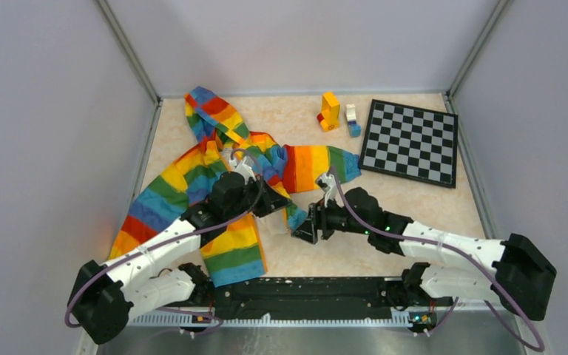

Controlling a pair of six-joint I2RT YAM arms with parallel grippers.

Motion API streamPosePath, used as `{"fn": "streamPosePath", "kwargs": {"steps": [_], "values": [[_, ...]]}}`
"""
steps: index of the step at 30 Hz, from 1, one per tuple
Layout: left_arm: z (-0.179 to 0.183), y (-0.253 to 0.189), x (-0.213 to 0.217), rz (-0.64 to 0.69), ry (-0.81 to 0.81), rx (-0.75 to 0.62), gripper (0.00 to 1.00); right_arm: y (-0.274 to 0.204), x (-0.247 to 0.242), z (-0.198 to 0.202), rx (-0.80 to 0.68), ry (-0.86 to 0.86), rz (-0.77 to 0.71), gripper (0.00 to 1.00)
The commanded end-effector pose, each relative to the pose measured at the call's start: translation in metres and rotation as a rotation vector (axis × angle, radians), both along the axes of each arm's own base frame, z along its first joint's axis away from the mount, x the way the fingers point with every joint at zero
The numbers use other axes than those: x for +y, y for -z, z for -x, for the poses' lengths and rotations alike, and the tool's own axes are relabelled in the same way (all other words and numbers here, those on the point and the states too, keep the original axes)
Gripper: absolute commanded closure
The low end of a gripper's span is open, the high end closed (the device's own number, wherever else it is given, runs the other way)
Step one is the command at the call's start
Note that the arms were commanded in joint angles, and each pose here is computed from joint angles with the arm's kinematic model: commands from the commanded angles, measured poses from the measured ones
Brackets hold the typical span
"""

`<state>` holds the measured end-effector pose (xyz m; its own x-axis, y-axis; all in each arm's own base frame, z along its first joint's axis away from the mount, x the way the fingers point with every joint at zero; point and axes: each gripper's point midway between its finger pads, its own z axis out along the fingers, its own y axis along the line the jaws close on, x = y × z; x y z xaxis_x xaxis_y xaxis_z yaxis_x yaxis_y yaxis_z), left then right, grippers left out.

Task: Zip up the jacket

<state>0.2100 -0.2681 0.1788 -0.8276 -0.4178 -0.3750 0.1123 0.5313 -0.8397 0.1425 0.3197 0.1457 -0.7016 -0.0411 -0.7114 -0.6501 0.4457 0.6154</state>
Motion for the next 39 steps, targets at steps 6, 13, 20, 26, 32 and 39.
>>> {"fn": "streamPosePath", "kwargs": {"steps": [6,13,20,26,32,39], "values": [[-0.007,-0.023,-0.005,0.016,-0.005,-0.002,1.00,-0.028,-0.006,-0.032,-0.124,0.218,0.140,0.37],[-0.008,-0.029,-0.012,0.037,0.021,-0.006,1.00,-0.036,0.019,-0.040,-0.099,0.204,0.089,0.38],[-0.008,-0.019,-0.009,0.003,0.019,0.002,1.00,-0.051,0.031,-0.032,-0.061,0.165,-0.011,0.33],[-0.005,-0.026,-0.011,0.021,0.037,-0.006,1.00,-0.046,0.035,-0.040,-0.043,0.203,-0.046,0.43],[-0.005,-0.033,-0.008,0.020,0.028,-0.032,1.00,-0.048,0.032,-0.044,-0.092,0.194,-0.095,0.80],[-0.007,-0.035,-0.008,0.011,0.034,-0.056,1.00,-0.053,0.032,-0.041,-0.052,0.095,-0.229,1.00]]}}
